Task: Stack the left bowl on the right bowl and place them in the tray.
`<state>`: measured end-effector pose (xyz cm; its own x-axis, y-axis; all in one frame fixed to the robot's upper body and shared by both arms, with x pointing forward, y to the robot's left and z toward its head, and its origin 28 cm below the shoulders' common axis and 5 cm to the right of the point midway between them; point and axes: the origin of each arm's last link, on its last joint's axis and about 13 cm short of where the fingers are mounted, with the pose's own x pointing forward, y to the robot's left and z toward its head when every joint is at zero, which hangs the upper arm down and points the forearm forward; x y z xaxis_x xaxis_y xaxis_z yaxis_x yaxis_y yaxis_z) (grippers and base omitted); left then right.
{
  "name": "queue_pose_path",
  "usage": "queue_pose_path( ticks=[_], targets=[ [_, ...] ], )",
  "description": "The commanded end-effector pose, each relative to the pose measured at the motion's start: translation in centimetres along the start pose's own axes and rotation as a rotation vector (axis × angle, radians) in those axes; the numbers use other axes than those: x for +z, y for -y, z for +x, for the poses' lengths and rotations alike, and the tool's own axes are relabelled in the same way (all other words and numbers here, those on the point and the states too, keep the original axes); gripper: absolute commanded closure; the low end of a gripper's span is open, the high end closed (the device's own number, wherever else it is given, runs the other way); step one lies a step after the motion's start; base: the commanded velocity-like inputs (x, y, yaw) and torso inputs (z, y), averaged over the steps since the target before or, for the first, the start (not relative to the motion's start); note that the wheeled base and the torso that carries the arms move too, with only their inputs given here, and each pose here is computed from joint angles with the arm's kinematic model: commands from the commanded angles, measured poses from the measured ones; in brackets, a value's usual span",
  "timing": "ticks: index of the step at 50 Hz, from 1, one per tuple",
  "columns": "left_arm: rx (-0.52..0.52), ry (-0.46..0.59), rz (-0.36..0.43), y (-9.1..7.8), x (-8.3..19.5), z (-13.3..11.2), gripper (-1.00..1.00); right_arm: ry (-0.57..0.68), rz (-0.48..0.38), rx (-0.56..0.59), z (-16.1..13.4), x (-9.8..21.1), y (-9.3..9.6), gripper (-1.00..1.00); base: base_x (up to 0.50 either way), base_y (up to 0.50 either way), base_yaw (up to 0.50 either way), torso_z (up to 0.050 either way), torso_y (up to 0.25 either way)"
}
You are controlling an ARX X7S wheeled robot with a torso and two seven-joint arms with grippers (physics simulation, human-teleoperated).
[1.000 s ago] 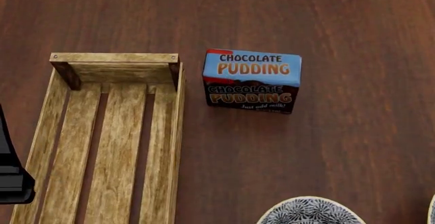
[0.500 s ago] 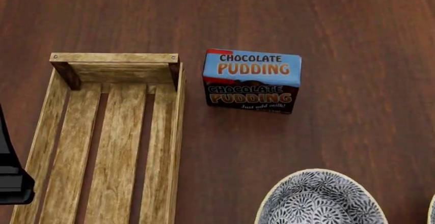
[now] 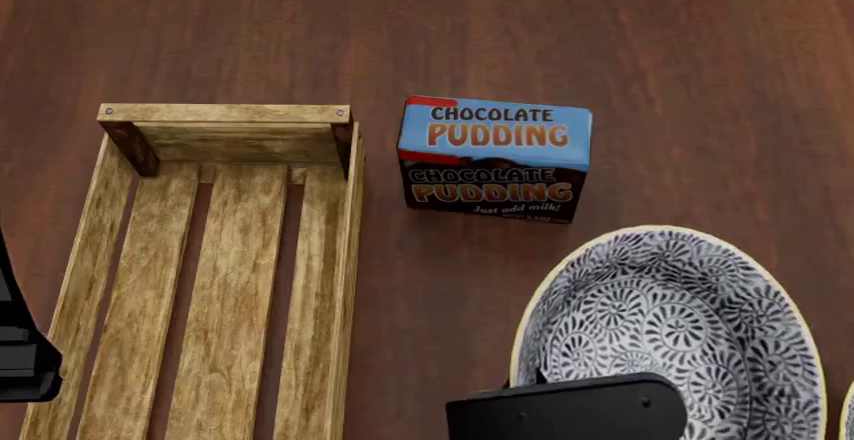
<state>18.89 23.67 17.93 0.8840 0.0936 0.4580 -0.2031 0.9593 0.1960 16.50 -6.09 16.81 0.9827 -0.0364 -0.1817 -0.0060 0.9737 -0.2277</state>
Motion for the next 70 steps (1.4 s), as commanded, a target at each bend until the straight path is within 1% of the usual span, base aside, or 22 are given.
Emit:
queue_pose_path(
  ticks=[1, 8, 20, 22, 23, 28, 36, 42, 49, 59, 64, 66, 67, 70],
  targets=[
    [0.001, -0.001, 0.000, 0.0, -0.3, 0.1, -1.00, 0.056, -0.041, -0.032, 0.3, 2.3, 0.6, 1.00, 0.00, 0.00, 0.00, 0.000, 0.000],
    [0.000, -0.005, -0.001, 0.1, -0.6, 0.2, -1.00, 0.059, -0.046, -0.046, 0.5, 3.5, 0.9, 1.00, 0.00, 0.00, 0.00, 0.000, 0.000],
    [0.002, -0.006, -0.006, 0.0, -0.6, 0.2, -1.00, 0.034, -0.062, -0.094, 1.6, 4.7, 2.2, 1.00, 0.00, 0.00, 0.00, 0.000, 0.000],
    [0.005, -0.004, -0.019, 0.0, -0.5, 0.2, -1.00, 0.028, -0.063, -0.100, 1.8, 4.8, 2.4, 1.00, 0.00, 0.00, 0.00, 0.000, 0.000],
    [0.010, 0.001, -0.044, -0.1, -0.4, 0.1, -1.00, 0.026, -0.066, -0.104, 1.9, 4.8, 2.5, 1.00, 0.00, 0.00, 0.00, 0.000, 0.000],
    [0.020, 0.002, -0.057, -0.5, 0.1, 0.1, -1.00, 0.024, -0.082, -0.118, 2.3, 5.5, 3.2, 1.00, 0.00, 0.00, 0.00, 0.000, 0.000],
    [0.023, 0.006, -0.046, -0.5, 0.5, 0.1, -1.00, 0.025, -0.116, -0.147, 3.1, 6.3, 4.9, 1.00, 0.00, 0.00, 0.00, 0.000, 0.000],
    [0.022, 0.004, -0.037, -0.5, 0.4, 0.1, -1.00, 0.026, -0.134, -0.166, 3.1, 7.3, 5.5, 1.00, 0.00, 0.00, 0.00, 0.000, 0.000],
    [0.022, 0.005, -0.036, -0.4, 0.1, 0.2, -1.00, 0.018, -0.124, -0.197, 3.2, 7.9, 6.4, 1.00, 0.00, 0.00, 0.00, 0.000, 0.000],
    [0.018, 0.003, -0.033, -0.4, -0.2, 0.3, -1.00, -0.002, -0.135, -0.259, 3.5, 8.6, 7.7, 1.00, 0.00, 0.00, 0.00, 0.000, 0.000],
    [0.039, 0.006, -0.039, -0.7, -0.2, 0.3, -1.00, -0.033, -0.169, -0.284, 3.9, 8.6, 8.3, 1.00, 0.00, 0.00, 0.00, 0.000, 0.000],
    [0.054, 0.020, -0.038, -0.7, -0.1, 0.3, -1.00, -0.035, -0.168, -0.301, 4.0, 8.9, 8.7, 1.00, 0.00, 0.00, 0.00, 0.000, 0.000],
    [0.075, 0.027, -0.025, -0.7, -0.1, 0.3, -1.00, -0.036, -0.163, -0.302, 4.0, 8.9, 8.8, 1.00, 0.00, 0.00, 0.00, 0.000, 0.000],
    [0.074, 0.026, -0.021, -0.8, -0.1, 0.3, -1.00, -0.042, -0.160, -0.323, 4.1, 9.2, 9.3, 1.00, 0.00, 0.00, 0.00, 0.000, 0.000]
  ],
)
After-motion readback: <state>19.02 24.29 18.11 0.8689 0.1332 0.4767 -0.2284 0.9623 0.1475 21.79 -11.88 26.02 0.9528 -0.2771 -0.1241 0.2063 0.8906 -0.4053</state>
